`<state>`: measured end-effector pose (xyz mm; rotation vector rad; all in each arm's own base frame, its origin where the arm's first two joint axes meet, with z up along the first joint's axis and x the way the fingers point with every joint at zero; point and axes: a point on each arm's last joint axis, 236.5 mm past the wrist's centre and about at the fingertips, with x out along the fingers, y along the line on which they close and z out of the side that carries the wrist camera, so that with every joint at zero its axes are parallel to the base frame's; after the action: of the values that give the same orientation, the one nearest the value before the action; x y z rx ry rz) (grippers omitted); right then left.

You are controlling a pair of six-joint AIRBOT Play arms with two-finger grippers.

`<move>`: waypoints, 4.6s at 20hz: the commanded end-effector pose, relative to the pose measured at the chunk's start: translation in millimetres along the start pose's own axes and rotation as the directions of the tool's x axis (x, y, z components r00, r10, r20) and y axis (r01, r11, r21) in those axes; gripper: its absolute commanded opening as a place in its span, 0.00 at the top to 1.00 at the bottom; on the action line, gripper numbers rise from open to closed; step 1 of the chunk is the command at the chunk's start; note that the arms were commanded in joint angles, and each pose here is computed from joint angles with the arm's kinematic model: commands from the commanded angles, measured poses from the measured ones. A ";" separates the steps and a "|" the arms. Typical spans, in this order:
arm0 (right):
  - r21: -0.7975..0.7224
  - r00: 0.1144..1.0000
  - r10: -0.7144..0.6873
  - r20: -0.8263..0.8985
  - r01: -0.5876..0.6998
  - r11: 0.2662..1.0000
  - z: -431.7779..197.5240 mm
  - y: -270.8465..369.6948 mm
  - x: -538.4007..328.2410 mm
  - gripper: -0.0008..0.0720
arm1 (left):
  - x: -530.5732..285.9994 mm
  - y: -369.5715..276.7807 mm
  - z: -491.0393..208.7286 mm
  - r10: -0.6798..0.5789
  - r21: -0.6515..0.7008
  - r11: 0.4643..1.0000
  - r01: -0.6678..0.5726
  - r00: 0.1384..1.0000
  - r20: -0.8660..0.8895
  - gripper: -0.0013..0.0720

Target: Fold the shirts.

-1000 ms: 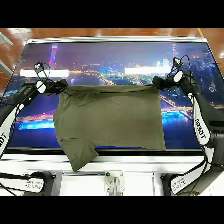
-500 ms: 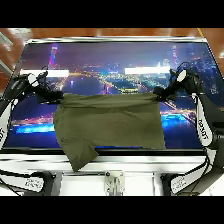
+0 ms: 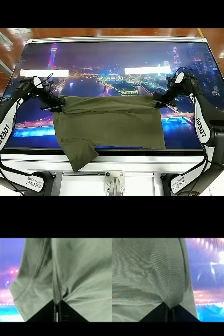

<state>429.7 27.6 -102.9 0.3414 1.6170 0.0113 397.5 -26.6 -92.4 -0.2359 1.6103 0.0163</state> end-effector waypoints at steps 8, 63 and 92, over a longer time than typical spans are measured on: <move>-0.088 0.983 -0.151 -0.105 0.142 0.986 -57.0 -73.5 -88.9 0.14 | -81.2 20.1 -35.3 -0.166 -0.017 0.986 0.166 0.986 -0.003 0.40; -0.014 0.943 0.301 0.138 -0.302 0.953 -93.4 -5.8 -44.4 0.90 | -90.4 -47.9 -86.6 -0.505 0.105 0.863 0.494 0.837 0.214 0.93; 0.129 0.922 0.312 0.230 -0.346 0.929 25.9 -26.7 -19.3 0.03 | -73.9 -38.0 33.3 -0.627 -0.066 0.773 0.630 0.776 0.065 0.43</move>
<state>455.4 -15.4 -82.4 0.5948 1.3005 0.0619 443.1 -44.2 -28.4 -0.8520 1.4232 -0.4049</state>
